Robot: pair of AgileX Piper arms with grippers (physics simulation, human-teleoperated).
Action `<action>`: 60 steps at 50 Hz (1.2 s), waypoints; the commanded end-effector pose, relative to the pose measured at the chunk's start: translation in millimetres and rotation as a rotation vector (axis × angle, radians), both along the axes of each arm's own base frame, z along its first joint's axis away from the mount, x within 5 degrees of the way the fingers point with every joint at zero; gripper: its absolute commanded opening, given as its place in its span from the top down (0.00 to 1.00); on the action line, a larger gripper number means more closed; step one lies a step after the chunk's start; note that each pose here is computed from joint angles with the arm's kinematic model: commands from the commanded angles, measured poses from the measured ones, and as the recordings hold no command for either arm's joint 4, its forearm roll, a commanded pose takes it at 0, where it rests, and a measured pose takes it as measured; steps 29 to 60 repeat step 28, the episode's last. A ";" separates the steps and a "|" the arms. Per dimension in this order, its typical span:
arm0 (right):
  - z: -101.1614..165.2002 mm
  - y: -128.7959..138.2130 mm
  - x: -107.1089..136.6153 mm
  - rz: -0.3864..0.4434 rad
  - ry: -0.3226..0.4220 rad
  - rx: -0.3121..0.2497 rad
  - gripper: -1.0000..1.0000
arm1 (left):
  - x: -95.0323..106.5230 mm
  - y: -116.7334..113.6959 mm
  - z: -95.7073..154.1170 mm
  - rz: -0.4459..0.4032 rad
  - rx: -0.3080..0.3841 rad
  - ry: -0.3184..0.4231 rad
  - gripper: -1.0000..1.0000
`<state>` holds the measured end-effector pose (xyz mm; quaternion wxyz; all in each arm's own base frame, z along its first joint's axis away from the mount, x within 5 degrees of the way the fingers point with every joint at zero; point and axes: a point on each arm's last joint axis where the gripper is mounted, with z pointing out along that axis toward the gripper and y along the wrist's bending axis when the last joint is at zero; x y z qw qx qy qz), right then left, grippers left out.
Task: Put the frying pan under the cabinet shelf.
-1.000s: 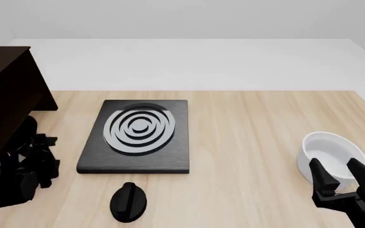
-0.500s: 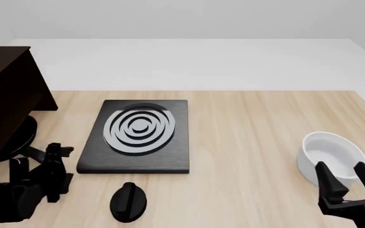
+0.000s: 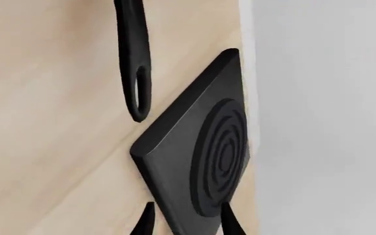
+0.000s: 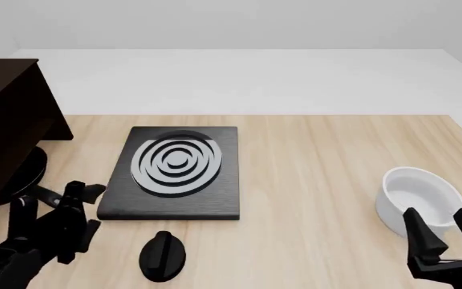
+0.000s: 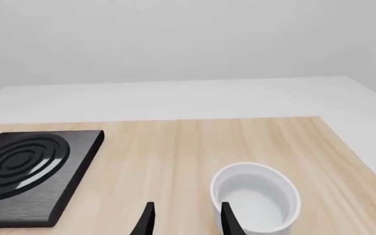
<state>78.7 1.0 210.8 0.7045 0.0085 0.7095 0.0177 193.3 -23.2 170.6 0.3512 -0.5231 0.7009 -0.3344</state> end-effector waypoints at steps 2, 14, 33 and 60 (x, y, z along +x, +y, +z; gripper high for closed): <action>0.4 0.0 -2.5 0.001 -0.009 0.005 0.00 | -22.3 -1.2 41.5 -0.096 0.118 -0.105 0.00; 1.1 -0.3 -5.3 -0.004 -0.021 0.016 0.00 | -34.6 -2.5 40.6 -0.164 0.205 -0.137 0.00; 1.1 -0.2 -3.9 -0.002 -0.018 0.012 0.00 | -43.0 -4.8 69.7 -0.266 0.360 -0.208 0.00; 1.1 -0.2 -3.9 -0.002 -0.018 0.012 0.00 | -43.0 -4.8 69.7 -0.266 0.360 -0.208 0.00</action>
